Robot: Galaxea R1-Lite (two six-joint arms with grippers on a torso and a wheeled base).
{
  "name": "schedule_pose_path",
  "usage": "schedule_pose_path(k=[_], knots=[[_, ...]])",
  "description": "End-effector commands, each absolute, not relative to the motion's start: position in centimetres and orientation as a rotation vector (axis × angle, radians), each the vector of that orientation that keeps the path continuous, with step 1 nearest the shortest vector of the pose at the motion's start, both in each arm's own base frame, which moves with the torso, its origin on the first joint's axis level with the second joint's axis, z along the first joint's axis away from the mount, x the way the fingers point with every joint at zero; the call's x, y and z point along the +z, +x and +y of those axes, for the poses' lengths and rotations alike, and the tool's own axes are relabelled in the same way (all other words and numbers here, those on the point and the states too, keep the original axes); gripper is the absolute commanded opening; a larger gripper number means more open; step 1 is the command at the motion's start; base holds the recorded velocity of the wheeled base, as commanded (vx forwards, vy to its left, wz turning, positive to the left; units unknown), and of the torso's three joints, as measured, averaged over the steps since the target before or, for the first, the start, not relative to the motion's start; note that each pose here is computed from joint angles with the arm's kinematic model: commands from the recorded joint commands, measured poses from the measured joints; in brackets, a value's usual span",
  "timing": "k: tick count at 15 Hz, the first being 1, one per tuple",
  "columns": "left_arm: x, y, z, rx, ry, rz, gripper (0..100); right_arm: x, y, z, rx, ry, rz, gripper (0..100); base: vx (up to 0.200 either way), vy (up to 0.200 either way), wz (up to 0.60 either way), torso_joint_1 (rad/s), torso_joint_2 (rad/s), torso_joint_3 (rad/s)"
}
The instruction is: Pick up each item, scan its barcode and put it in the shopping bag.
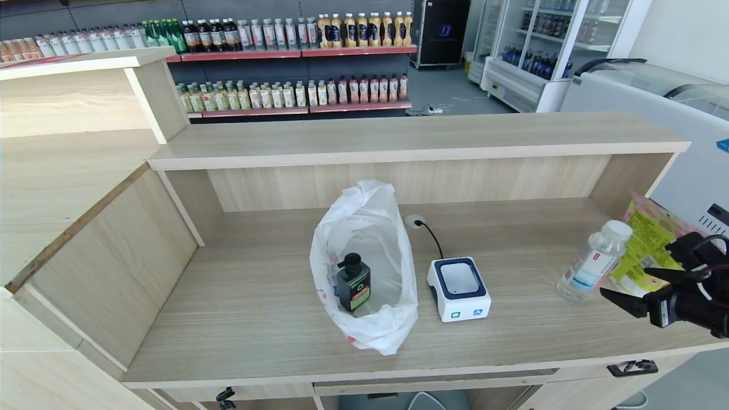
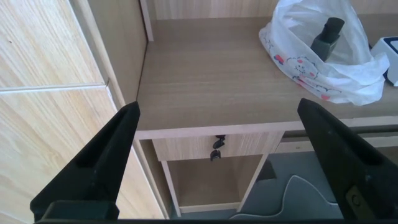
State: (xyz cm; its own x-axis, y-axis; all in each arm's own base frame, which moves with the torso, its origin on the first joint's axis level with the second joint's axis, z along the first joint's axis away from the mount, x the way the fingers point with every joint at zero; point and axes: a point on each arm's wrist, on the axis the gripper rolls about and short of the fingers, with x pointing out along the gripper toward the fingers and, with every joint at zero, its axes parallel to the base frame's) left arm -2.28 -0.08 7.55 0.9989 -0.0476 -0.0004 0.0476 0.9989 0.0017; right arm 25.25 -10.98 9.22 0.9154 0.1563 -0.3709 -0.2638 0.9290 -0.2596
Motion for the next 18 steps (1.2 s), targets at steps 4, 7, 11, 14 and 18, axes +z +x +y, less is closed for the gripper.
schedule_pose_path(k=[4, 7, 11, 14, 18], knots=[[7.6, -2.3, -0.1, -0.048, 0.002, 0.001, 100, 7.5, 27.9, -10.9, 0.250, -0.344, 0.308, 100, 0.000, 0.000, 0.00, 0.000, 0.00, 0.000], [7.6, -2.3, -0.1, -0.048, 0.002, 0.001, 100, 7.0, 29.3, -10.2, 0.285, -0.351, 0.302, 100, 0.000, 0.000, 0.00, 0.000, 0.00, 0.000], [7.6, -2.3, -0.1, -0.048, 0.002, 0.001, 100, 6.5, 30.7, -9.6, 0.317, -0.359, 0.293, 100, 0.000, 0.000, 0.00, 0.000, 0.00, 0.000], [7.6, -2.3, -0.1, -0.048, 0.002, 0.001, 100, 6.6, 31.7, -9.2, 0.334, -0.368, 0.275, 100, 0.000, 0.000, 0.00, 0.000, 0.00, 0.000], [7.6, -2.3, -0.1, -0.048, 0.002, 0.001, 100, 6.5, 32.0, -8.8, 0.346, -0.367, 0.275, 100, 0.000, 0.000, 0.00, 0.000, 0.00, 0.000]])
